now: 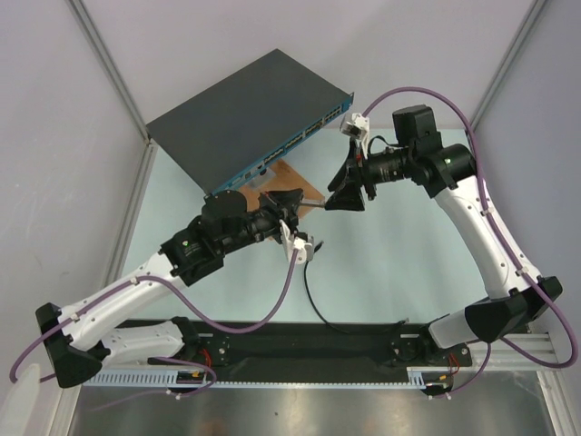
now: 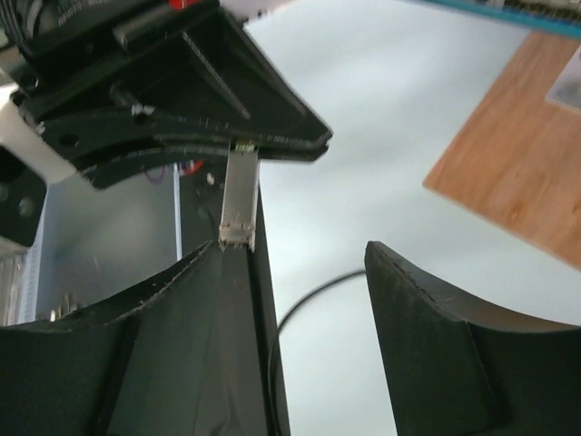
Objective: Insert the plug into the switch port
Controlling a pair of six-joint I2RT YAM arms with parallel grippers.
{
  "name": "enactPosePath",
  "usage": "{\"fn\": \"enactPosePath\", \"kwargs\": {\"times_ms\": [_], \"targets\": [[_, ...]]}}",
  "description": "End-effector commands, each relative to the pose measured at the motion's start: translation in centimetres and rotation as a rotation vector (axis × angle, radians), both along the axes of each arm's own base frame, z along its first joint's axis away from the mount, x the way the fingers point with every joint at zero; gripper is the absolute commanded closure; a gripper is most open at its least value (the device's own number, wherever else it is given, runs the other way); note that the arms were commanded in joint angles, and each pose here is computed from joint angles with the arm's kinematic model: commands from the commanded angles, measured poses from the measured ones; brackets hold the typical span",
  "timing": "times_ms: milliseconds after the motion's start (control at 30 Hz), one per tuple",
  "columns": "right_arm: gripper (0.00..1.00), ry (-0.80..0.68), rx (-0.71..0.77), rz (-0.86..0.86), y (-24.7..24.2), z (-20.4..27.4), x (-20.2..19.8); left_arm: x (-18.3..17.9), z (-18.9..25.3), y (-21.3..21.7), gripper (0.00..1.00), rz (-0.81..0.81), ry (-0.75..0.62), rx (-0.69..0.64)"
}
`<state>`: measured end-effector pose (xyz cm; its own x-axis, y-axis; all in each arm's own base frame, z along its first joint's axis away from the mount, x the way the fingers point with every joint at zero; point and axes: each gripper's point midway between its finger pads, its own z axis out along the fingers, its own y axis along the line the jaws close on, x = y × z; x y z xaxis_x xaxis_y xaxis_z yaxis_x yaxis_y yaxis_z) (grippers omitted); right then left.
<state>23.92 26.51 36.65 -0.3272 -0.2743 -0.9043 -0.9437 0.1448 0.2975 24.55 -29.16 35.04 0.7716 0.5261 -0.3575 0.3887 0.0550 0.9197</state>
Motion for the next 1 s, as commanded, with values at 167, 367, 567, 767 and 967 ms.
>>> {"fn": "enactPosePath", "kwargs": {"times_ms": [167,367,567,767,967], "targets": [[0.36,-0.1,-0.131,0.069,-1.1,-1.7,-2.2,-0.6,0.6,-0.7,1.0,-0.069,-0.21,0.105],[0.34,-0.119,-0.139,0.065,-0.6,-1.4,-1.8,-0.2,0.4,-1.2,1.0,-0.062,-0.206,0.129],[0.36,-0.161,-0.138,0.062,-0.4,-0.9,-1.7,-0.2,0.4,-1.7,0.99,-0.065,-0.207,0.136],[0.4,-0.182,-0.157,0.081,0.0,-1.3,-1.9,-0.3,0.5,-2.1,1.0,-0.069,-0.196,0.136],[0.45,-0.197,-0.213,0.081,0.4,-2.5,-1.5,-0.3,0.5,-2.2,1.0,-0.071,-0.192,0.132]]}}
